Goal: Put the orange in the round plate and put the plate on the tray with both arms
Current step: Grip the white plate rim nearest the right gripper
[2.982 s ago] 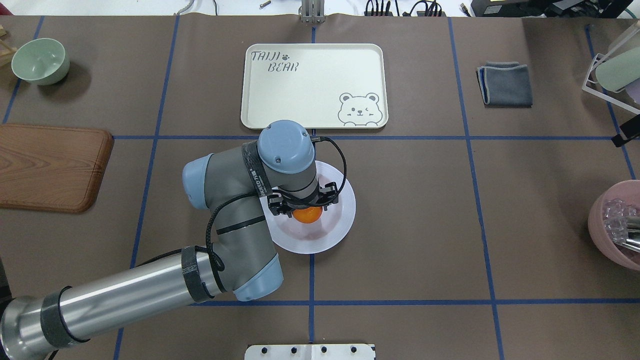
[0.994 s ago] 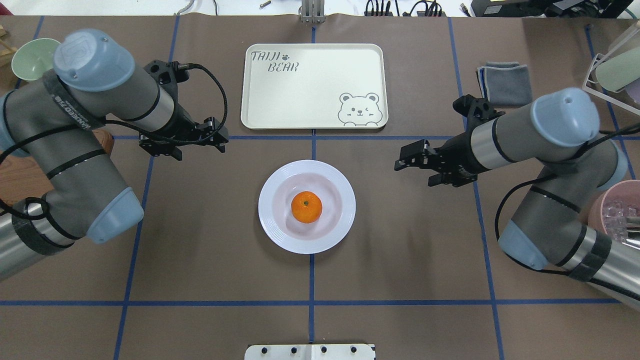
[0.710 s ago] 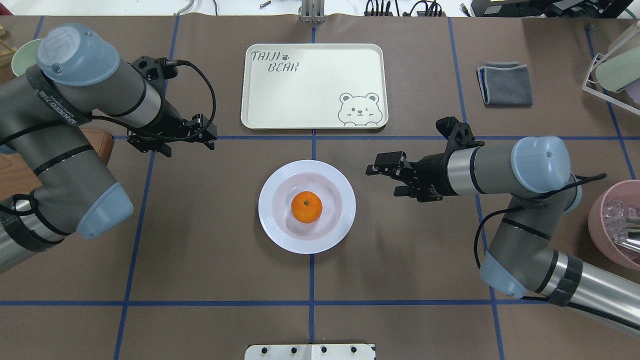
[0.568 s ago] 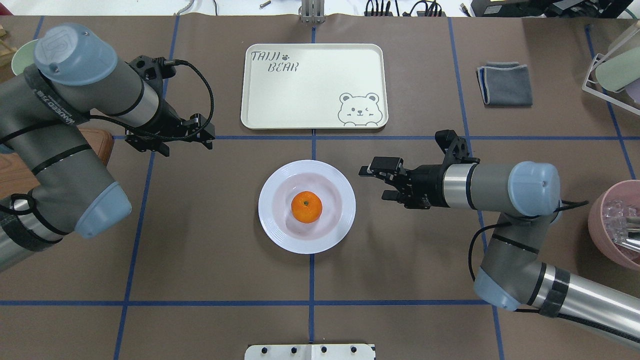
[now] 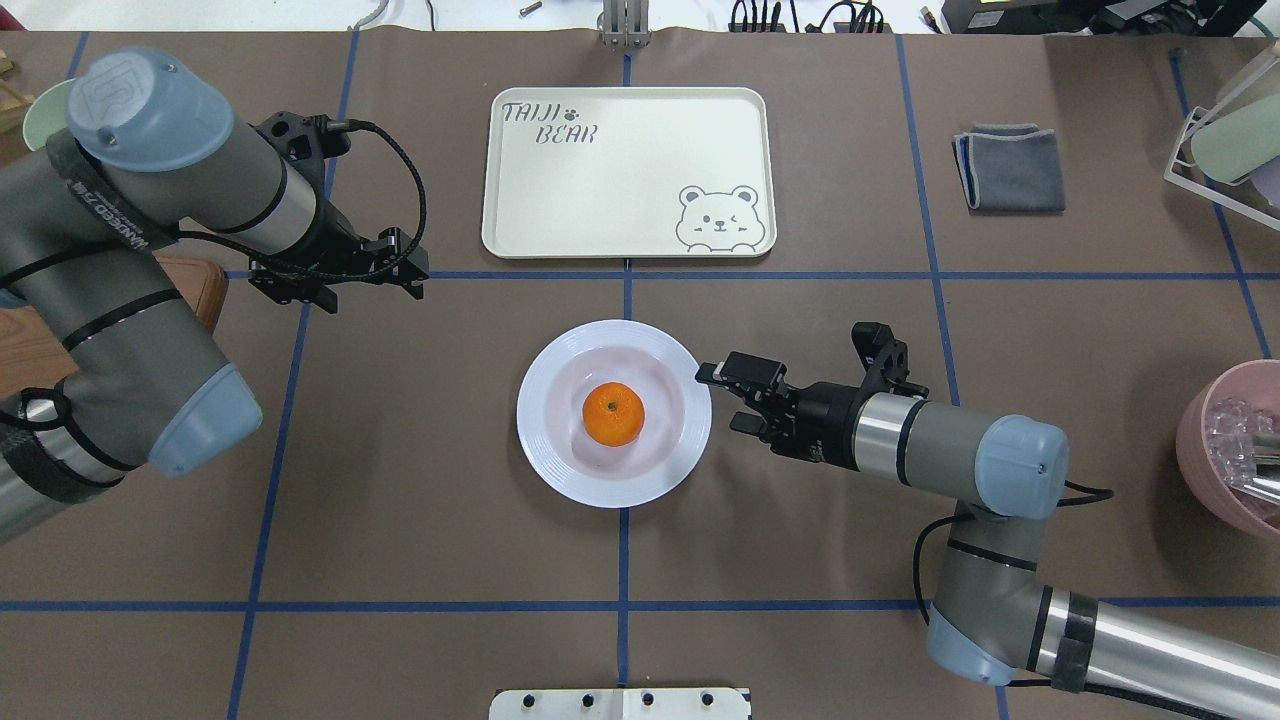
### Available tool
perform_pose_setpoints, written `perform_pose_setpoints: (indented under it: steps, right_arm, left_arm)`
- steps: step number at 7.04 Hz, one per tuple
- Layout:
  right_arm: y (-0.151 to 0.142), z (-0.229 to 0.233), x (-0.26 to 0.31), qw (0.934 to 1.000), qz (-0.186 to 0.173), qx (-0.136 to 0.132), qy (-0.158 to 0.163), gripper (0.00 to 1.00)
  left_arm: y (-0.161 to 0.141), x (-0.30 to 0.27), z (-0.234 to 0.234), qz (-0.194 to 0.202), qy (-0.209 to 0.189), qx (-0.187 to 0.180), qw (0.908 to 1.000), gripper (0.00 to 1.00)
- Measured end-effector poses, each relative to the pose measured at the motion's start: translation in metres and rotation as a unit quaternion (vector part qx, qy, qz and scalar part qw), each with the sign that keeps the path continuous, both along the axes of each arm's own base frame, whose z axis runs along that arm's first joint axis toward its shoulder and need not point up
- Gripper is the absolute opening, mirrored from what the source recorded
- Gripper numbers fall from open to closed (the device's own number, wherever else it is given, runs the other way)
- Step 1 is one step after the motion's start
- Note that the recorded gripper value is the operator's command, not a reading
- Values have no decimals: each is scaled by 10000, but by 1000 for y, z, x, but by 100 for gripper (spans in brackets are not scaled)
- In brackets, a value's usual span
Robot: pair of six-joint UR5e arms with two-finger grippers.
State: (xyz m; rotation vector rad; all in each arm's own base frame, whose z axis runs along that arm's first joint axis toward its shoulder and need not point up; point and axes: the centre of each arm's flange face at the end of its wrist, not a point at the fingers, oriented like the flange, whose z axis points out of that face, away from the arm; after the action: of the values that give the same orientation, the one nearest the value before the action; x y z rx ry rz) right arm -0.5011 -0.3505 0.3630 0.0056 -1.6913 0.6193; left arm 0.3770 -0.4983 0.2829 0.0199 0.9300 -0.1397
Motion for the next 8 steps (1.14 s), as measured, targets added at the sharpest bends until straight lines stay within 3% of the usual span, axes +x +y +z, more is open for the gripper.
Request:
perform_pose_setpoints:
  steps: [8]
  right_arm:
    - [7,-15,-44,9999,118,-30,-21,95]
  left_arm:
    - [0,-3,3,-25,-14,-18,10000,97]
